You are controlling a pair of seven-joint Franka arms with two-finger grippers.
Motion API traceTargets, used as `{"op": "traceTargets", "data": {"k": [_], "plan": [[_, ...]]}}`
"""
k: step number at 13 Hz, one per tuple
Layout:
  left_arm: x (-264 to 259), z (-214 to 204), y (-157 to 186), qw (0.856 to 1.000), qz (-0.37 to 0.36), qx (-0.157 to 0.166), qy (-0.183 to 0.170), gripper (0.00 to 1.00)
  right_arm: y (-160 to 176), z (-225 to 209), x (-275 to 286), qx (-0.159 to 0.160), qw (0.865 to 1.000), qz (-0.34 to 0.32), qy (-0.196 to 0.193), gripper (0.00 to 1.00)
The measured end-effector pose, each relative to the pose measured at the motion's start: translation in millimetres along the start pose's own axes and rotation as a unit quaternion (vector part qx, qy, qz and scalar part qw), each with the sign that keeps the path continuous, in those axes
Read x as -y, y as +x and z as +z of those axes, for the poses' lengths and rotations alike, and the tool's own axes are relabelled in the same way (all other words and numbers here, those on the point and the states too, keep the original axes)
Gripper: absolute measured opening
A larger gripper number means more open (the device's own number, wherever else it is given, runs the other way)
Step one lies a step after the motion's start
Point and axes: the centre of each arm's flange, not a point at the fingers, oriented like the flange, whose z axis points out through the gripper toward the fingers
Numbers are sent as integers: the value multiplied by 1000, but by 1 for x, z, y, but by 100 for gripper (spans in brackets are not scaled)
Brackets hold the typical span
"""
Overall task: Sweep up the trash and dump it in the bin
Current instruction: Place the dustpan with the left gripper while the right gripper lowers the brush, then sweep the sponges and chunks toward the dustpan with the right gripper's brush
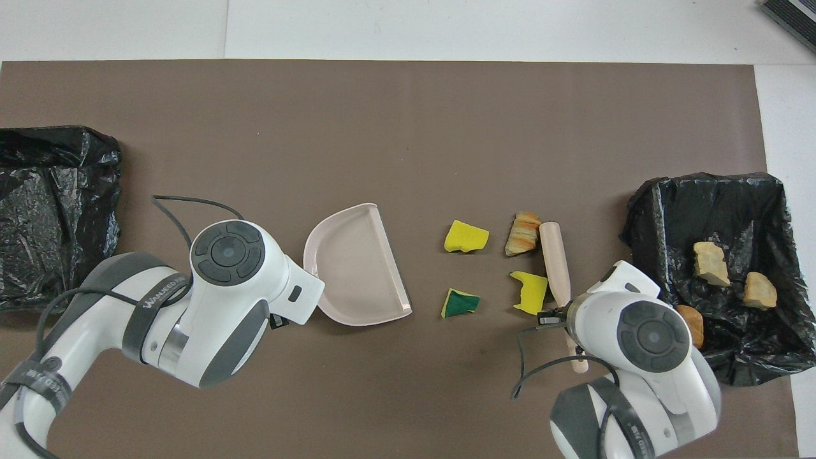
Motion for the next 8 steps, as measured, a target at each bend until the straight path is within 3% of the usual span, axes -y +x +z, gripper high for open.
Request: {"op": "traceTargets", "data": {"k": [8], "plan": [[-31,-4,28,999,39,-3,10,31,23,-9,72,-1,998,-3,68,25]]}}
